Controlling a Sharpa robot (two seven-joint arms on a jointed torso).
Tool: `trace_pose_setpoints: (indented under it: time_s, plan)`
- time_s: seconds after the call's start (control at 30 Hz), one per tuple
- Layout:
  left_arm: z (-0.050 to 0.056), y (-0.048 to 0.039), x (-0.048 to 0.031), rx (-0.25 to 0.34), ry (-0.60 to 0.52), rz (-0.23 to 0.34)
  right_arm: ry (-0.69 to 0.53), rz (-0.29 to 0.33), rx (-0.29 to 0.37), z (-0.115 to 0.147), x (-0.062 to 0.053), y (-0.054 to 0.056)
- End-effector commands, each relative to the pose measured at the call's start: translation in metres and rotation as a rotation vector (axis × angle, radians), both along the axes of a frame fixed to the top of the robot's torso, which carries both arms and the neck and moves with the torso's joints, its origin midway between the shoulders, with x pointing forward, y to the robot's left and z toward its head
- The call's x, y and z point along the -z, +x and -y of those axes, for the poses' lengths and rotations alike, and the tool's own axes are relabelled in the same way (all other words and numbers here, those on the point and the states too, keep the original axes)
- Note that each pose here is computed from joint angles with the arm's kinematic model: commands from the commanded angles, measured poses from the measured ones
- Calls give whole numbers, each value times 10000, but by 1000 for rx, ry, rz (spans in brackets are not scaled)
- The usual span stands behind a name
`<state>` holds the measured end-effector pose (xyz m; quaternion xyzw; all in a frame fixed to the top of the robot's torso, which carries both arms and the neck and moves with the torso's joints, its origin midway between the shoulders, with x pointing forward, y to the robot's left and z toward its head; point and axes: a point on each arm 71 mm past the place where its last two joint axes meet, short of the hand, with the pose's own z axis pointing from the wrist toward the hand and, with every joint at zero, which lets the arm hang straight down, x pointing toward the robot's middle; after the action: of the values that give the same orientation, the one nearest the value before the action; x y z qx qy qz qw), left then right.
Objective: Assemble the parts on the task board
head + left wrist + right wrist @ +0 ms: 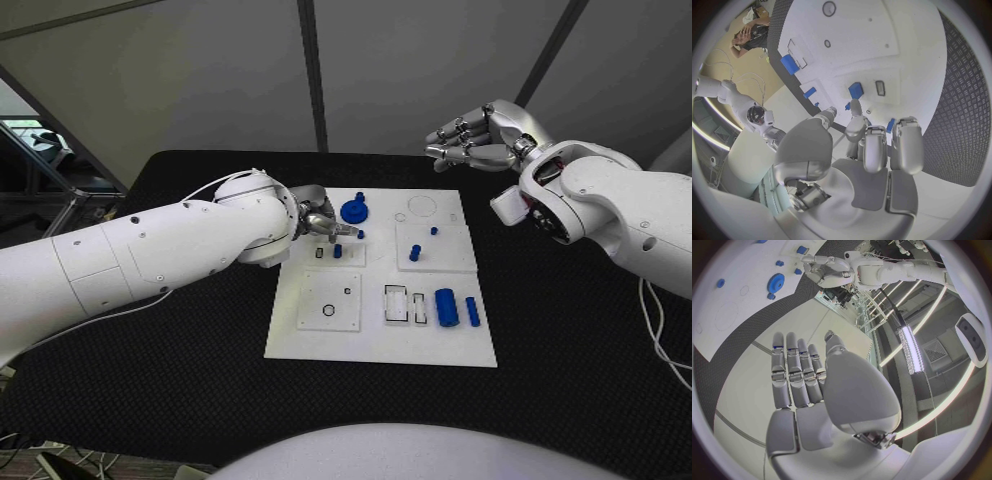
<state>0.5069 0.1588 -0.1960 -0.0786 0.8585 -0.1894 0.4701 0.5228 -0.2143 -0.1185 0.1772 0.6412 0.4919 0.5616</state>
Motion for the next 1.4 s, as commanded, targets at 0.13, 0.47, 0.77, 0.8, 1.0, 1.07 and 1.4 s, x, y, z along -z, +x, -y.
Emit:
trace_pose_setpoints:
  time_s: [0.13, 0.47, 0.77, 0.8, 1.0, 1.07, 1.4]
  plan:
    - [-62, 24, -111, -11, -20, 5, -1, 3, -7, 3, -9, 1]
    - [-280, 205, -281, -21, 34, -23, -2, 2, -3, 16, -7, 3]
    - [-439, 493, -298, -79, 72, -44, -2, 2, -3, 11, -6, 5]
    - [-443, 517, -290, -83, 76, -48, -2, 2, -4, 8, -6, 5]
    - [-454, 627, -219, -96, 106, -81, -1, 2, -6, -3, -4, 7]
    - [-459, 649, -188, -98, 121, -89, -1, 2, -6, -4, -3, 8]
    - [-436, 699, -50, -102, 155, -124, 0, 2, -9, -13, -4, 5]
